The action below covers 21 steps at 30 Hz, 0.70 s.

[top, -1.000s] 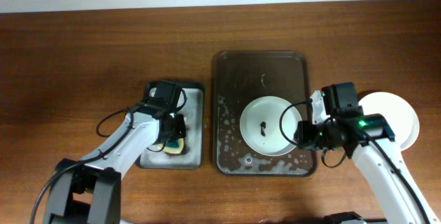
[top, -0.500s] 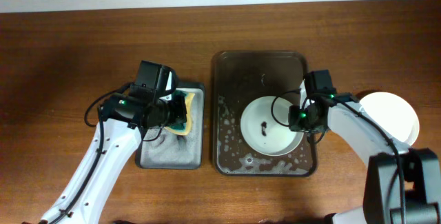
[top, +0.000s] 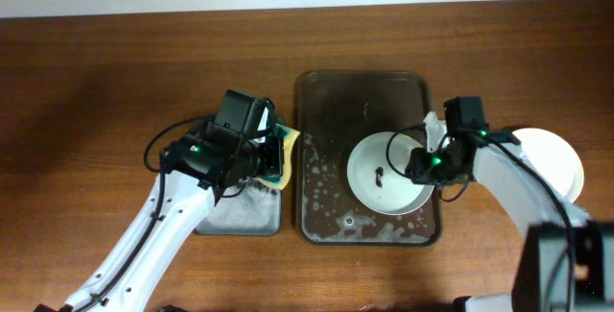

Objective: Clean dirty plates on tray and stack at the side
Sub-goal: 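Grasp the sponge with the left gripper and move it toward the plate, then scrub the white plate held by the right gripper with the left-held sponge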

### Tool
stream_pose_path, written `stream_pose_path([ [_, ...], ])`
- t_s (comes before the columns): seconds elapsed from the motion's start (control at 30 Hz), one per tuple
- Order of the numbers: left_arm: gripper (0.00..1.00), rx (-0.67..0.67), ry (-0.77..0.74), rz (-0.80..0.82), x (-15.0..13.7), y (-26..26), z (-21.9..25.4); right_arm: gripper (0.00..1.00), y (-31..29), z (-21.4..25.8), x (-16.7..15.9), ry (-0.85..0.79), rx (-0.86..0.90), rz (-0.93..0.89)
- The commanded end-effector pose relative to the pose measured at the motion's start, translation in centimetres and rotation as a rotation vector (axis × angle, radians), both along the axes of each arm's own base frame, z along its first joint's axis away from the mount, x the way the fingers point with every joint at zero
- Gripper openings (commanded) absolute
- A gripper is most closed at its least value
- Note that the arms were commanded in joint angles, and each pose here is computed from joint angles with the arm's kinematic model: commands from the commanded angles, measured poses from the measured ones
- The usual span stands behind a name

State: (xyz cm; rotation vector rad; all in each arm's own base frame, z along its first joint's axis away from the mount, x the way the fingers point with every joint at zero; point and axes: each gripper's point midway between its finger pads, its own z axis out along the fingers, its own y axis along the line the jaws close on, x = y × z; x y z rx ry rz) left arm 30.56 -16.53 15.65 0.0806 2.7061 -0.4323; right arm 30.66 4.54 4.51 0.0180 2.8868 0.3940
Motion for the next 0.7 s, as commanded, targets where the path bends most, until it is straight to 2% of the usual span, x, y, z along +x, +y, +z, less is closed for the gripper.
stream_pose_path([
  [0.0, 0.0, 0.009, -0.019, -0.012, 0.2, 0.1, 0.3, 0.36, -2.1, 2.0, 1.0, -0.073, -0.129, -0.03],
  [0.17, 0.0, 0.009, -0.019, -0.013, 0.2, 0.1, 0.3, 0.37, -3.9, 0.7, 1.4, -0.049, -0.22, -0.098],
  [0.37, 0.0, 0.009, -0.019, -0.013, 0.2, 0.1, 0.3, 0.36, -3.7, -2.0, 1.0, 0.034, -0.213, -0.085],
  [0.5, 0.0, 0.009, -0.019, -0.012, 0.2, 0.1, 0.3, 0.21, -0.2, -2.1, 0.6, 0.06, -0.018, -0.035],
  [0.67, 0.0, 0.008, -0.019, -0.012, 0.2, 0.1, 0.3, 0.12, 0.1, -1.9, 0.2, 0.074, 0.003, -0.031],
])
